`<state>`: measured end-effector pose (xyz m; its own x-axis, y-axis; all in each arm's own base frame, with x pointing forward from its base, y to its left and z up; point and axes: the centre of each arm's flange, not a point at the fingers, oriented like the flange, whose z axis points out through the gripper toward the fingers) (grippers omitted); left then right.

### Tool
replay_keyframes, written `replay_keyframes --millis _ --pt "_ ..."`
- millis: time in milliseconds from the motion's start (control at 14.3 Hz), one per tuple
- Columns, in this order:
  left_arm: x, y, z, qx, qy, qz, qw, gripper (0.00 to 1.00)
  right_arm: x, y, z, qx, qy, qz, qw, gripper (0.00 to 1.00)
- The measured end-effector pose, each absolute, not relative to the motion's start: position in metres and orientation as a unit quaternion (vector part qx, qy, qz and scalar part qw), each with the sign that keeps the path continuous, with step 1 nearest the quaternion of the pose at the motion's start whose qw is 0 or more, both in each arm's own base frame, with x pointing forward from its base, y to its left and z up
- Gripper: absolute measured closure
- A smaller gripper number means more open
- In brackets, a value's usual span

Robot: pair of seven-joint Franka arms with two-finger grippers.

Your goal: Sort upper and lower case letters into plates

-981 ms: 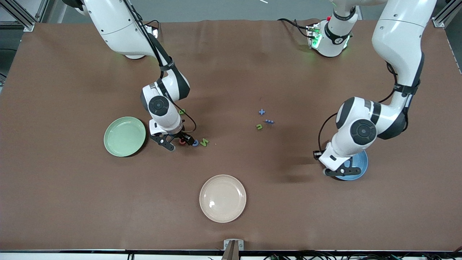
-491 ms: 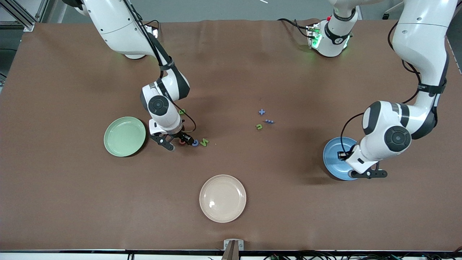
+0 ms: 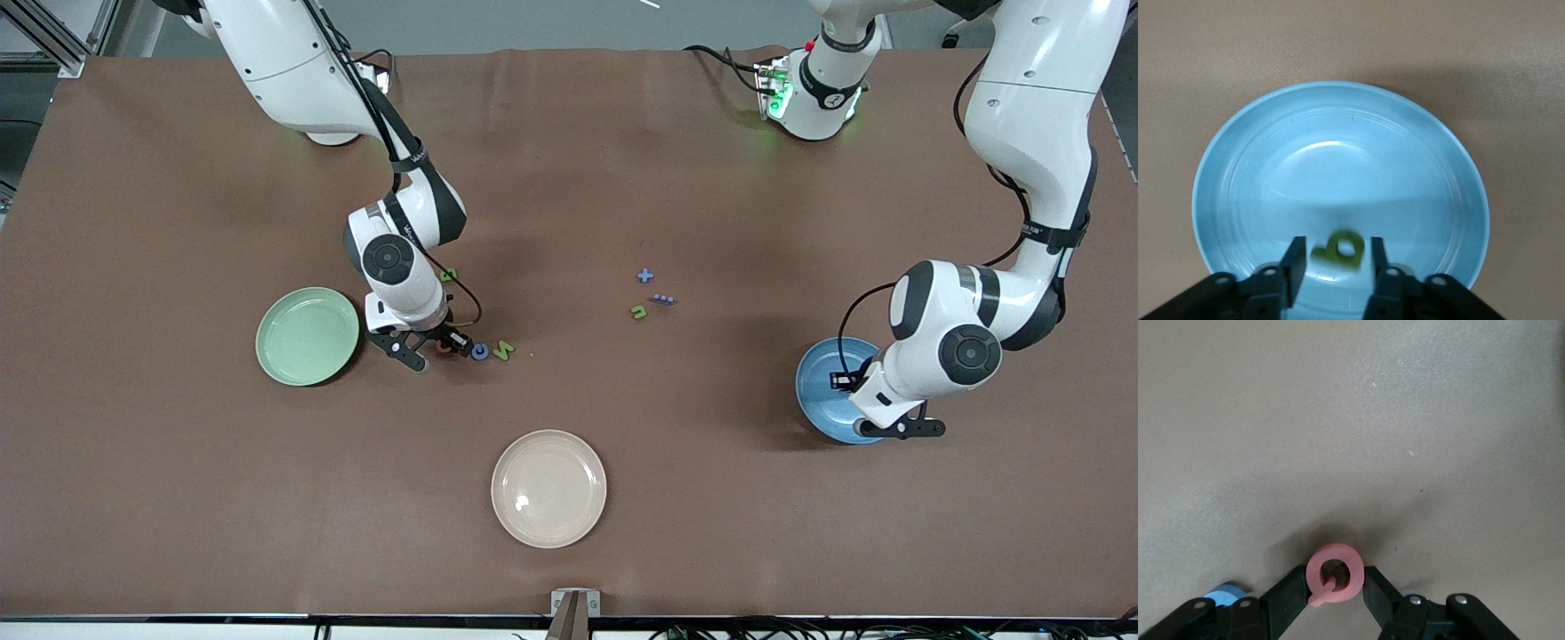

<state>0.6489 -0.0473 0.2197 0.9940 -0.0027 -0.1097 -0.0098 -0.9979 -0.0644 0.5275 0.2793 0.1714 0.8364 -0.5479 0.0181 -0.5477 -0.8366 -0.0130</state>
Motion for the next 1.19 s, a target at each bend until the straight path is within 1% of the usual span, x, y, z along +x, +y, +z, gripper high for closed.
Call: replay_keyframes --millis 210,351,561,701,841,981,1052,1122,1192 --pt "0.651 -0.05 0.225 -0.998 0.005 0.05 0.031 0.19 0.545 0.237 0.182 -0.964 0.267 0.01 -0.016 0.58" --pt "0.651 -0.06 0.232 -0.998 0.011 0.048 0.027 0.01 0.566 0.189 0.208 -0.97 0.241 0.028 -0.022 0.58" --pt "0.643 -0.105 0.247 -0.998 0.012 0.06 0.008 0.0 0.588 0.113 0.252 -0.979 0.197 0.055 -0.022 0.58" --pt "0.633 -0.141 0.257 -0.998 0.015 0.062 -0.004 0.0 0.593 0.076 0.264 -0.983 0.174 0.064 -0.018 0.58" --pt "0.619 -0.178 0.266 -0.998 0.004 0.062 -0.015 0.0 0.591 0.052 0.259 -0.983 0.164 0.075 -0.018 0.58" --pt "0.6 -0.212 0.27 -0.997 -0.03 0.062 -0.022 0.03 0.581 0.049 0.247 -0.983 0.161 0.09 -0.021 0.58" --pt "0.589 -0.226 0.269 -0.997 -0.043 0.064 -0.024 0.03 0.577 0.05 0.241 -0.982 0.159 0.097 -0.022 0.58" --pt "0.578 -0.238 0.265 -0.996 -0.047 0.066 -0.027 0.08 0.574 0.05 0.237 -0.982 0.159 0.102 -0.023 0.58" --pt "0.566 -0.248 0.26 -0.996 -0.046 0.064 -0.031 0.08 0.57 0.049 0.233 -0.981 0.159 0.107 -0.024 0.58"
